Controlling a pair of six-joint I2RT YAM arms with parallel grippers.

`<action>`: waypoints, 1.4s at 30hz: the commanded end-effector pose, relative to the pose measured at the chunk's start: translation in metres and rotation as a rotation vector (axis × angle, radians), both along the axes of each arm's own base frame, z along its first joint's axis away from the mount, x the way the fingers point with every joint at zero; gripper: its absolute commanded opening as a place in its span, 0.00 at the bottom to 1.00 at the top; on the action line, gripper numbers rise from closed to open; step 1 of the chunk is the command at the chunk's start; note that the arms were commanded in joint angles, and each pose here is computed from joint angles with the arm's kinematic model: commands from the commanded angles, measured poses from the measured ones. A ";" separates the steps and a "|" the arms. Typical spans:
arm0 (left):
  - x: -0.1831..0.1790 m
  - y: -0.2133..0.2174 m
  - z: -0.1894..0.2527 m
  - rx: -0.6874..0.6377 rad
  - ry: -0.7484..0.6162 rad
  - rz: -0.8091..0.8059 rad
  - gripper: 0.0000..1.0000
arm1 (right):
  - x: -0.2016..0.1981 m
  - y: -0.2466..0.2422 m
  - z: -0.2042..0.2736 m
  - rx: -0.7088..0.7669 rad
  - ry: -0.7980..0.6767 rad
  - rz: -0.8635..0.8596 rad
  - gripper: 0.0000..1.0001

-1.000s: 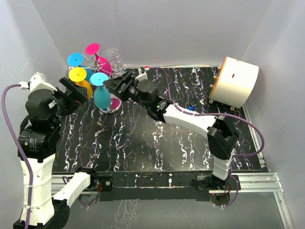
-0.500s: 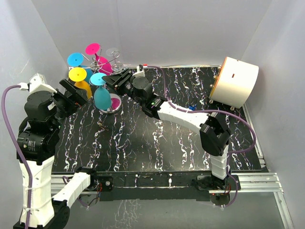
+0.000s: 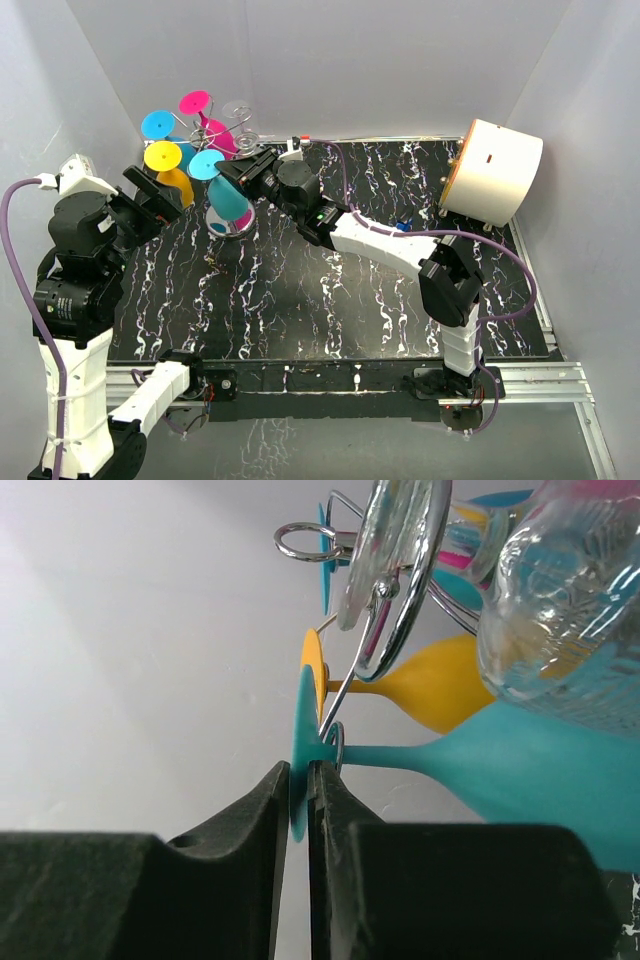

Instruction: Take the wine glass off the wine glass rack

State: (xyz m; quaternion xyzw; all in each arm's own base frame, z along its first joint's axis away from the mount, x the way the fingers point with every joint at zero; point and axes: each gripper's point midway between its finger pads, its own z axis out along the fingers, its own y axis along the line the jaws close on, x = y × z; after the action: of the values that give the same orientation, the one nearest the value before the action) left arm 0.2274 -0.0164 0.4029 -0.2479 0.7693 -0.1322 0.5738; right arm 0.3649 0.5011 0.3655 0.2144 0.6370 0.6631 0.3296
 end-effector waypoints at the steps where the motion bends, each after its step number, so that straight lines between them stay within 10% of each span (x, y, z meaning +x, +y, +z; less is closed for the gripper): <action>1: -0.004 0.000 0.009 0.004 -0.026 -0.006 0.95 | -0.008 -0.006 0.056 0.130 -0.056 0.005 0.10; 42: -0.010 0.001 0.026 -0.011 -0.072 -0.003 0.95 | -0.017 0.015 0.065 0.168 -0.023 0.027 0.03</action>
State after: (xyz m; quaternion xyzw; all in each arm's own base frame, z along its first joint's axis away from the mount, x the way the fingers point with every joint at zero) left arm 0.2224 -0.0167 0.4140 -0.2477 0.7601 -0.1403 0.5841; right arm 0.3429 0.5170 0.3977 0.2195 0.6126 0.7032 0.2865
